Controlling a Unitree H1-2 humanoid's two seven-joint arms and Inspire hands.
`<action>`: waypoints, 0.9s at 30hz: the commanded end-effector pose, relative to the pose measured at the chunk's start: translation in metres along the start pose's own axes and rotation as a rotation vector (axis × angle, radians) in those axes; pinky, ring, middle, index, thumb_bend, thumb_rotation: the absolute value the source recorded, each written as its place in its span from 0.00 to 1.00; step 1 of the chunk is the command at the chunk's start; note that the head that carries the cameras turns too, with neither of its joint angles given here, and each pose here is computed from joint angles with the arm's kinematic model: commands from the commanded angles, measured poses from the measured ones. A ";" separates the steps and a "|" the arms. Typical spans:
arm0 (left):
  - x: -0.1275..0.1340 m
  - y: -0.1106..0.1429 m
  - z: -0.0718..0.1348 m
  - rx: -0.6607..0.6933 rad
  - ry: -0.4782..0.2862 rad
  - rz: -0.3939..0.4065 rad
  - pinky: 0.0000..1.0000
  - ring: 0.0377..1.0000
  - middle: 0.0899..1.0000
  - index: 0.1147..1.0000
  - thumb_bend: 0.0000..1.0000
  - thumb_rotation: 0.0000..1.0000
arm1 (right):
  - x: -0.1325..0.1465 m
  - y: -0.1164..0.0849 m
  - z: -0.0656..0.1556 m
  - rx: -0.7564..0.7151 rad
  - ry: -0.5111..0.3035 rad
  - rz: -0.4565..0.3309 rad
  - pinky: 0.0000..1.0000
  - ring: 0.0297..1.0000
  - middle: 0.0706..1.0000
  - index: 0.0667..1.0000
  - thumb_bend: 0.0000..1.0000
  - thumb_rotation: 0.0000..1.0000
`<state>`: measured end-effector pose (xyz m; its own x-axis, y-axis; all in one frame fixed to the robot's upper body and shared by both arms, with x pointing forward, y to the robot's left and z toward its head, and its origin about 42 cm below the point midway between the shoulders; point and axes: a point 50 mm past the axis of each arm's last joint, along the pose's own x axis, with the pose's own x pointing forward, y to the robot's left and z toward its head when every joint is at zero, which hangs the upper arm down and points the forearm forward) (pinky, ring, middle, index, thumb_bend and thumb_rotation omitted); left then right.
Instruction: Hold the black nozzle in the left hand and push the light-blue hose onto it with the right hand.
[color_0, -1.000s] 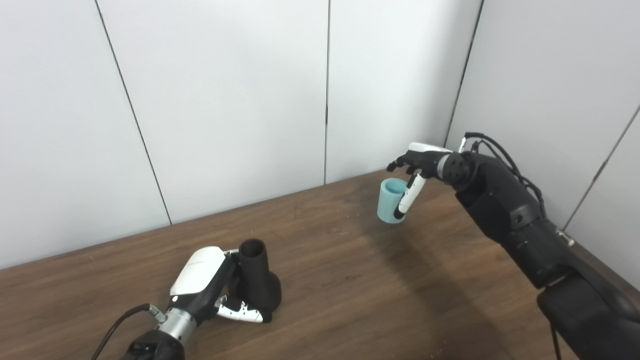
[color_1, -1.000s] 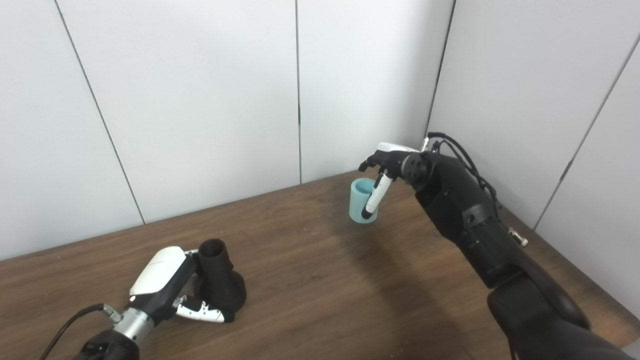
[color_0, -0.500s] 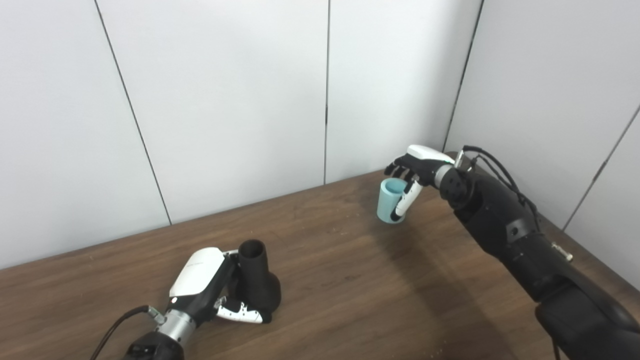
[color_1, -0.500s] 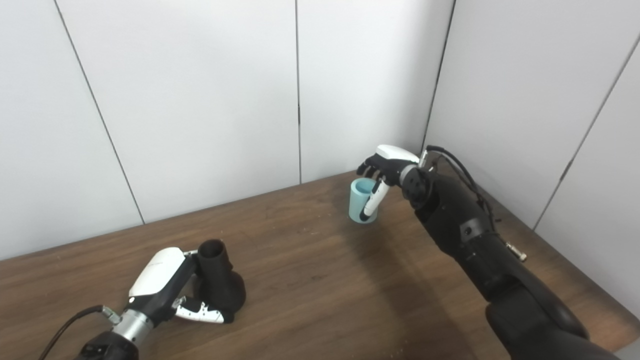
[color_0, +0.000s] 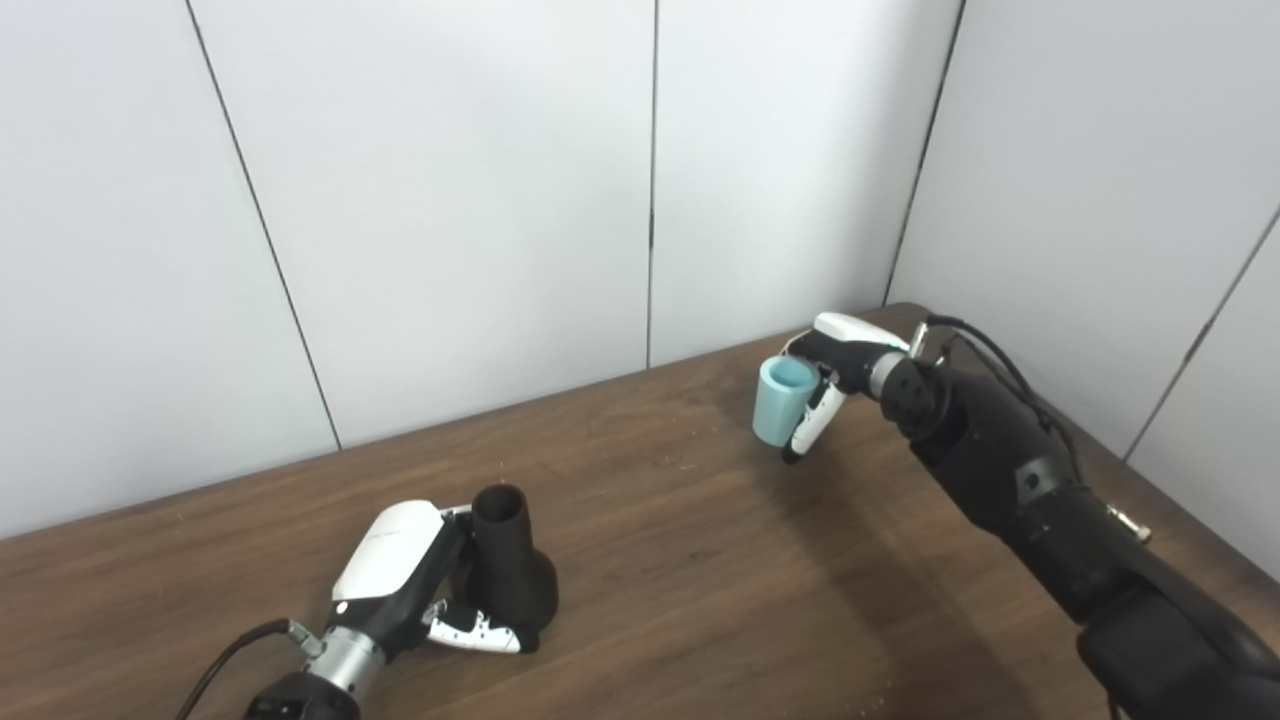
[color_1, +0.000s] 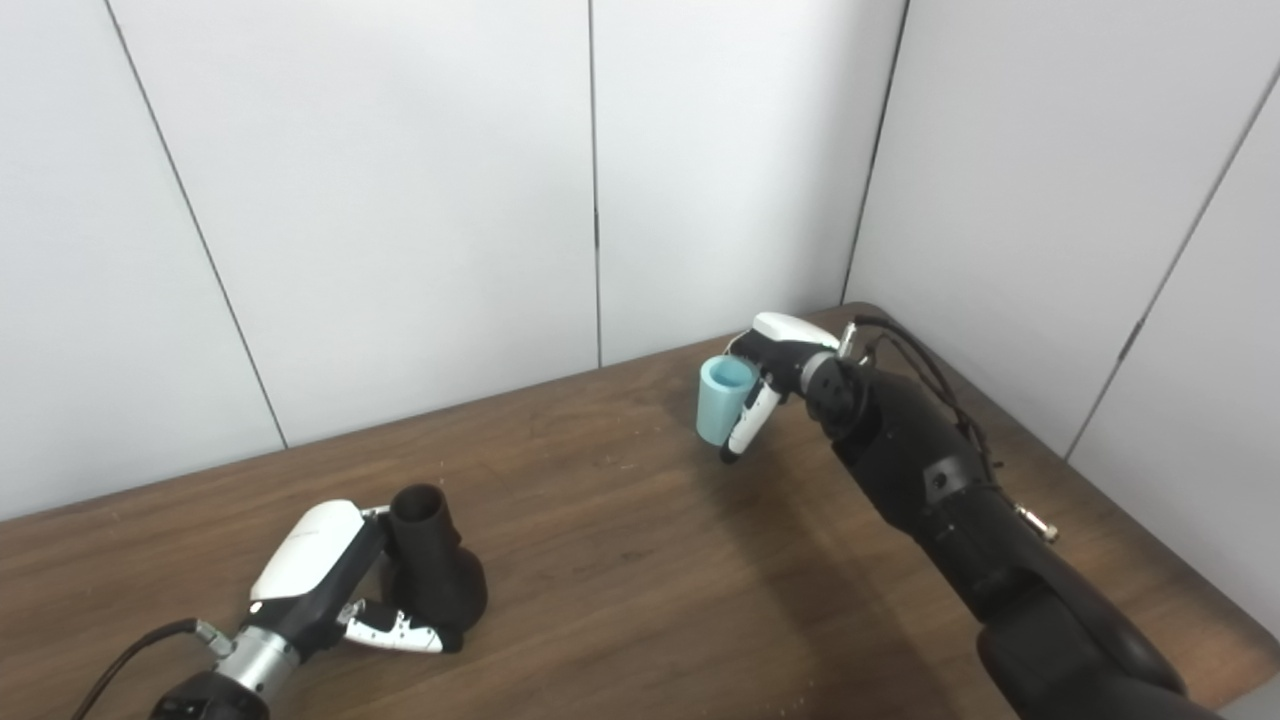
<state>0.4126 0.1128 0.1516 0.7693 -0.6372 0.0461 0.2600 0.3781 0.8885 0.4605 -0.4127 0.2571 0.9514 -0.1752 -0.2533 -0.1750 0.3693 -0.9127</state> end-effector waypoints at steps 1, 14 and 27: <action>-0.065 -0.063 -0.053 0.042 0.235 -0.341 0.53 0.48 0.44 0.41 0.52 0.00 | -0.003 -0.036 0.008 -0.032 -0.039 -0.107 0.57 0.65 0.68 0.69 0.80 0.07; -0.064 -0.064 -0.051 0.040 0.230 -0.341 0.53 0.49 0.43 0.42 0.52 0.00 | -0.006 -0.034 0.010 0.037 -0.106 -0.269 0.44 0.47 0.46 0.43 0.53 0.00; -0.063 -0.060 -0.050 0.043 0.235 -0.334 0.54 0.50 0.44 0.41 0.52 0.00 | -0.003 -0.028 0.018 0.043 -0.128 -0.305 0.44 0.47 0.46 0.43 0.53 0.00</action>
<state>0.4106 0.1147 0.1514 0.7699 -0.6363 0.0483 0.2627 0.3850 0.8847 0.4576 -0.4030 0.2431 0.9796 -0.1849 -0.0781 -0.0005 0.3871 -0.9220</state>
